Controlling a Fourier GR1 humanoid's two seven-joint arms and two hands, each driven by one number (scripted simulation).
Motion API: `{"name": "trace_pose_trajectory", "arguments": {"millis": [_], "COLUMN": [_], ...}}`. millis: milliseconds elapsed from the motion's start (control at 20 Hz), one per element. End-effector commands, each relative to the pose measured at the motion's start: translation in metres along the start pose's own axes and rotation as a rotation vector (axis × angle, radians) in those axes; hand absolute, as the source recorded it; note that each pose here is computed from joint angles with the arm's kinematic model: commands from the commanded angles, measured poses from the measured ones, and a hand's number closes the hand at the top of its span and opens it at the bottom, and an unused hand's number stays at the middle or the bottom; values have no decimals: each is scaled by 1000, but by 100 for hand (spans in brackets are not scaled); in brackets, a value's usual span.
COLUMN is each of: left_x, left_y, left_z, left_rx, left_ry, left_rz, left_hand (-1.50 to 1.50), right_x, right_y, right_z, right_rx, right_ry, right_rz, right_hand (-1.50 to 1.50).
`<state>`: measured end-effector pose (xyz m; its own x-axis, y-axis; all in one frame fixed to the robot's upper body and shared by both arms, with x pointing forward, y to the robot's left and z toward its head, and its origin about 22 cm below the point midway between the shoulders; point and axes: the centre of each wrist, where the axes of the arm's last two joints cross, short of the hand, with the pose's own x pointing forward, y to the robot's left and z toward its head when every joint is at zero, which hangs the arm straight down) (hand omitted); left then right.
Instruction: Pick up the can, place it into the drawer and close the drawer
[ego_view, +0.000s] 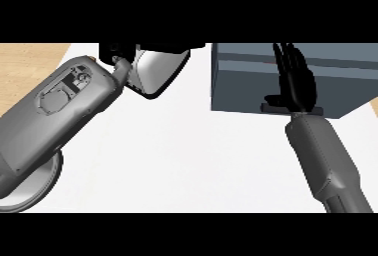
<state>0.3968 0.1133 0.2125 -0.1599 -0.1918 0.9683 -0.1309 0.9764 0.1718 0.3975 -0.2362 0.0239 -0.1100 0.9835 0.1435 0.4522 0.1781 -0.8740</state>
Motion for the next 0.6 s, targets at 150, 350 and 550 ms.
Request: {"name": "trace_pose_trajectory", "arguments": {"millis": [150,350,550], "left_x": [4,-17,-28], "left_y": [12,29,19], "left_z": [7,16,30], "left_rx": [0,-9,-29], "left_ry": [6,9,9], "left_rz": [-2,-10,-1], "left_hand": [-150,-150,-150], "right_x": [25,15,40], "right_y": [12,-2,-2], "right_z": [-29,-50,-63], "right_rx": [21,-5,-29], "right_ry": [27,19,40], "right_rz": [-21,-15,-6], "right_hand": [-150,-150,-150]}}
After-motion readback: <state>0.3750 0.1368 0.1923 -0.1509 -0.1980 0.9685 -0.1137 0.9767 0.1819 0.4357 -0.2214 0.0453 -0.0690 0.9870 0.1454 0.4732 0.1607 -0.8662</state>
